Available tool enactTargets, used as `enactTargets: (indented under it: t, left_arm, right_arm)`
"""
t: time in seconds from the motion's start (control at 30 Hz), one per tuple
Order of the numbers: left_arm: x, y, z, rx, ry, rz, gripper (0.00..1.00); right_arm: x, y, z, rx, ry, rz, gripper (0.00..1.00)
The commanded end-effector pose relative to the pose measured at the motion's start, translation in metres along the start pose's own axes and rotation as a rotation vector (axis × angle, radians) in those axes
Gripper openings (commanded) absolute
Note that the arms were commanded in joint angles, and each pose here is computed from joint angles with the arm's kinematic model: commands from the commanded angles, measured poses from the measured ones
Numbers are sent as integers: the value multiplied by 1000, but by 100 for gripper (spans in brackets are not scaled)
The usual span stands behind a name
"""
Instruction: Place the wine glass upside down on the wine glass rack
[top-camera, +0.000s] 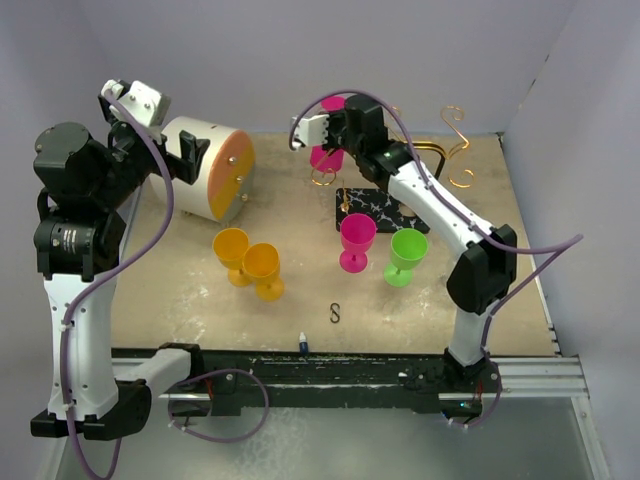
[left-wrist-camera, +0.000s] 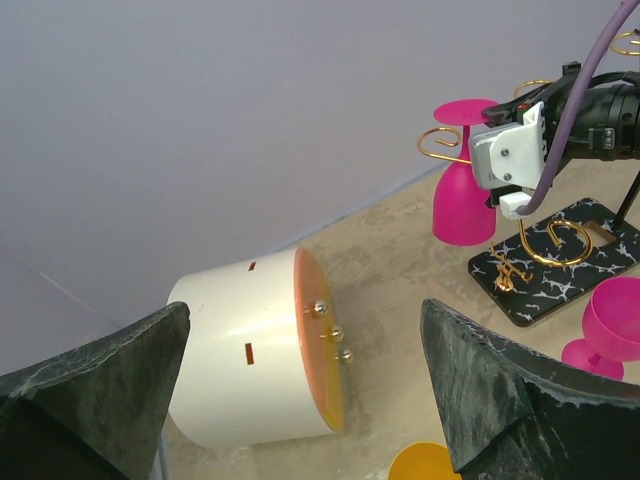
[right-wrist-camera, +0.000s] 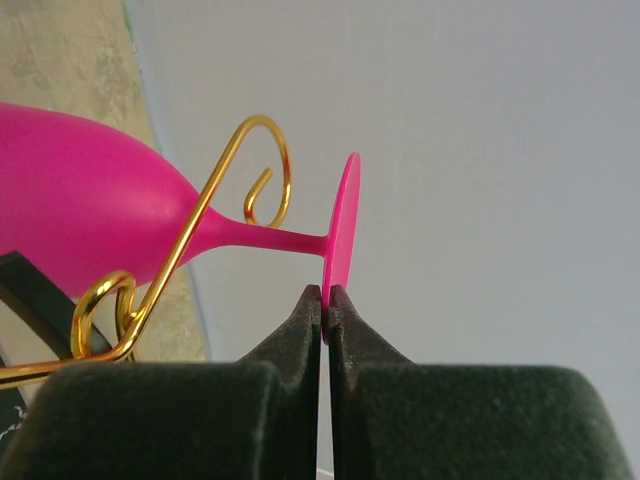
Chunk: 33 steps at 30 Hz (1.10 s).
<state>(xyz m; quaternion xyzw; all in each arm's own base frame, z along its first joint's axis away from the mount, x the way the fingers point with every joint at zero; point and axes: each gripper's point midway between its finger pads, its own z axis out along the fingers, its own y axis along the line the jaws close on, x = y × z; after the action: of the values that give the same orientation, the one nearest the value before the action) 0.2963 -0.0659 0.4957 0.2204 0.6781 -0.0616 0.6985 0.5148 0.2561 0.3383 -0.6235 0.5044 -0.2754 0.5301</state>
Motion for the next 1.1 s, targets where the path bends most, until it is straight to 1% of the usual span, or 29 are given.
enactTargets:
  t: [0.0,0.13,0.47,0.73,1.07]
  left_arm:
    - [-9,6,-5,-32,-34,30,99]
    - [-9,7,-5,-33,-33,29,99]
    - [-11,7,-6,-34,-37,30,99]
    - [-11,7,-6,-34,-37,32,99]
    - [-13,7,-7,-29,-40,30,99]
  right_arm:
    - [-24,-36,-4,97,-49,-9,0]
    - [-30,-40,3,117,-49,-7,0]
    - [-24,-50,21,180,16,34,0]
    - [-20,-39,35,141,47,29,0]
    - [-10,-43,33,148,97,35,0]
